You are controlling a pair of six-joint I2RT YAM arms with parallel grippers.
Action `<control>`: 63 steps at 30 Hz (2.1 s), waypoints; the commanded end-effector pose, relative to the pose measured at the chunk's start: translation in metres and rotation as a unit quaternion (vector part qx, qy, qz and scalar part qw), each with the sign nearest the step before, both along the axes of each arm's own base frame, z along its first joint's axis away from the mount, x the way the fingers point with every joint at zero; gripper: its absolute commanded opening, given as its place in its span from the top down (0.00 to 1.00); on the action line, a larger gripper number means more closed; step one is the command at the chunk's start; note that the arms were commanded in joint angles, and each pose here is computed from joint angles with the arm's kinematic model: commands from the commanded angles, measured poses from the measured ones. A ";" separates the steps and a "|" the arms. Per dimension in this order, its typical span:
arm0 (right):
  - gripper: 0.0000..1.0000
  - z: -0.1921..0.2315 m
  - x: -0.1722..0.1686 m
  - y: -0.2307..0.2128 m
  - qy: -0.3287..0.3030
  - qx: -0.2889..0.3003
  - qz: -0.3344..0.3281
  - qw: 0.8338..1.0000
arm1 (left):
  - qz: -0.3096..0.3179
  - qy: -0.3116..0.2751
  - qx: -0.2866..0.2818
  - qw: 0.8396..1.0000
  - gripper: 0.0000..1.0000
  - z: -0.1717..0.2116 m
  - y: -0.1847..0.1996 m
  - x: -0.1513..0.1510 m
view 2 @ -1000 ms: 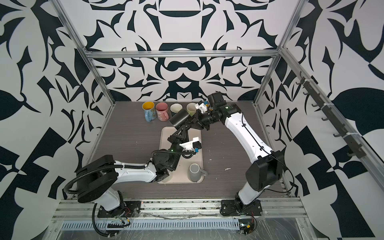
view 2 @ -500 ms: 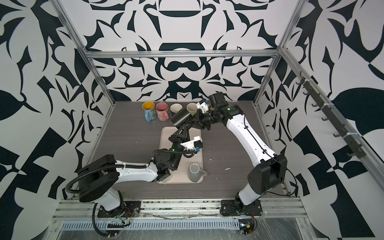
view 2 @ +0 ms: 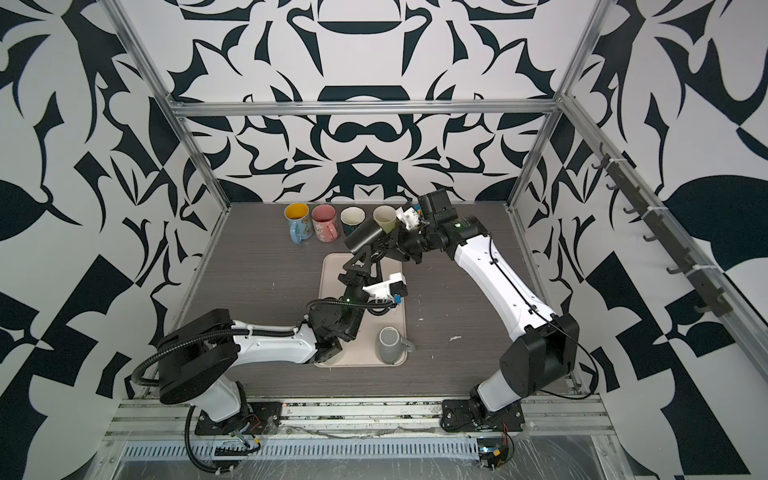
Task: Turn the mug right side up
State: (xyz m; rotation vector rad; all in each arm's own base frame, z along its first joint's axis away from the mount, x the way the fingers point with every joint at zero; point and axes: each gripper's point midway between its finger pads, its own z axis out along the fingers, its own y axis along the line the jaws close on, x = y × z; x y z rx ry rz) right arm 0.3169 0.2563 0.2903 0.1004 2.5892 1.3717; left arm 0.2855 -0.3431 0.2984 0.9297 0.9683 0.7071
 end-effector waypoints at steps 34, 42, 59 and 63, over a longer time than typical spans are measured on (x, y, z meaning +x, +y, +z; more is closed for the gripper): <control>1.00 0.045 0.053 -0.102 -0.174 -0.105 -0.188 0.961 | 0.016 0.024 -0.209 0.977 0.41 0.058 0.058 -0.011; 1.00 0.019 0.042 -0.137 -0.175 -0.209 -0.212 0.939 | 0.010 0.169 -0.343 0.924 0.41 0.057 0.108 0.013; 1.00 -0.043 0.051 -0.191 -0.165 -0.407 -0.215 0.872 | 0.023 0.353 -0.539 0.765 0.40 0.037 0.188 0.035; 1.00 -0.055 0.065 -0.198 -0.181 -0.443 -0.212 0.852 | 0.020 0.404 -0.565 0.719 0.39 0.022 0.189 0.045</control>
